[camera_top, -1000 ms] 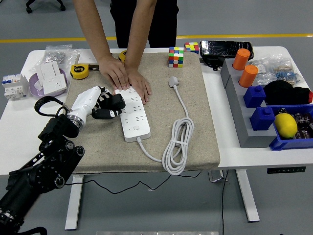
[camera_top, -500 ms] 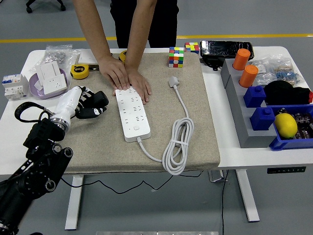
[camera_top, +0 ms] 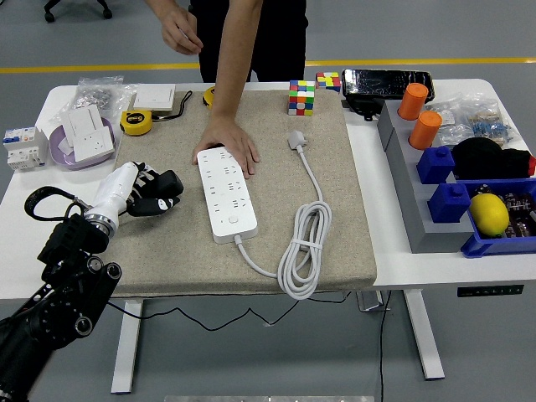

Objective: Pick up the plug,place it near the board,insert it into the board,press the button

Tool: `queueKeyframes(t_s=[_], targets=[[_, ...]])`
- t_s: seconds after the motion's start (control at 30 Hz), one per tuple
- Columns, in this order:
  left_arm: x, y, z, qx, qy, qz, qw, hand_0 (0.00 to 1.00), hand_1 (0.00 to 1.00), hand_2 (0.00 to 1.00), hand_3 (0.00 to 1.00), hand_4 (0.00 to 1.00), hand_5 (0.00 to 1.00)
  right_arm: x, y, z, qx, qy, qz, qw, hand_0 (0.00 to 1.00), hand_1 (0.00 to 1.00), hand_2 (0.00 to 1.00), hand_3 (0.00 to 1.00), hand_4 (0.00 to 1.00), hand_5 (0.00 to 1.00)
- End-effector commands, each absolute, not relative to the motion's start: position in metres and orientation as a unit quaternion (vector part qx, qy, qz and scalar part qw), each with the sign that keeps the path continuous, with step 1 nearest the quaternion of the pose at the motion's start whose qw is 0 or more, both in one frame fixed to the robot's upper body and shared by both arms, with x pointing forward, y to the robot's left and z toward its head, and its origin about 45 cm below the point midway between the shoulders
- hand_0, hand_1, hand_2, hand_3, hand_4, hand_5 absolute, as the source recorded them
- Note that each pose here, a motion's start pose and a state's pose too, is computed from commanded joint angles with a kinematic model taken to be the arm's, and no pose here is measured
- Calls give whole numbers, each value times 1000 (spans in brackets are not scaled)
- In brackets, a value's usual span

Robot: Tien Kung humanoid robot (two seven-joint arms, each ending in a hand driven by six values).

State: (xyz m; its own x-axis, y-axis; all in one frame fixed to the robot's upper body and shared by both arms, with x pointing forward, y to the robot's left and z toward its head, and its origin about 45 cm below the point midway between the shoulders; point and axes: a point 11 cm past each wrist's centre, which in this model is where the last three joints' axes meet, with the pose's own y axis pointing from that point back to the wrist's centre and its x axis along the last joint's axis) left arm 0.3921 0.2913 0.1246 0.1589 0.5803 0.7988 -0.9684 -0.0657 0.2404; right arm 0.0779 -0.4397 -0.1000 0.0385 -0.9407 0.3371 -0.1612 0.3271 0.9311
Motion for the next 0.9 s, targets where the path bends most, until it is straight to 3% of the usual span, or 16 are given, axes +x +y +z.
queueKeyframes(t_s=[0.07,0.1,0.27,0.3,0.47,0.5,0.67,0.7,0.87,0.9], targets=[[392,290,121,414,-229,596,649,412,478,463,500,604,82,78,-440,-100,461,-597,-352,554,844,756,745,778,998,868],[391,289,120,416,-225,592,652,661,740,661,592,934,248,78,-440,-100,461,-597,-352,554,846,756,745,778,998,867],[390,288,114,421,-209,581,664,661,740,661,592,934,248,79,-439,-100,462,-597,-352,553,846,756,745,778,998,867],[389,288,114,420,-207,581,666,880,947,879,834,998,521,79,-439,-100,462,-597,-352,553,845,755,745,778,998,864],[390,288,117,404,-201,586,672,880,947,879,834,998,521,79,-440,-100,462,-598,-351,553,845,755,745,778,998,864],[390,288,118,400,-199,588,675,973,998,966,919,998,780,79,-439,-100,462,-598,-352,553,845,755,745,778,998,864],[389,285,124,361,-171,600,694,973,998,966,919,998,780,79,-439,-100,463,-598,-352,552,845,755,745,778,998,864],[389,283,127,339,-162,608,699,987,998,969,928,998,998,79,-438,-100,463,-598,-352,552,845,756,745,778,998,863],[385,278,145,232,-123,654,710,987,998,969,928,998,998,77,-438,-101,462,-597,-353,553,845,756,745,778,998,863],[384,278,148,211,-111,661,712,908,969,913,900,998,998,77,-439,-101,461,-597,-353,553,845,755,744,778,998,861]])
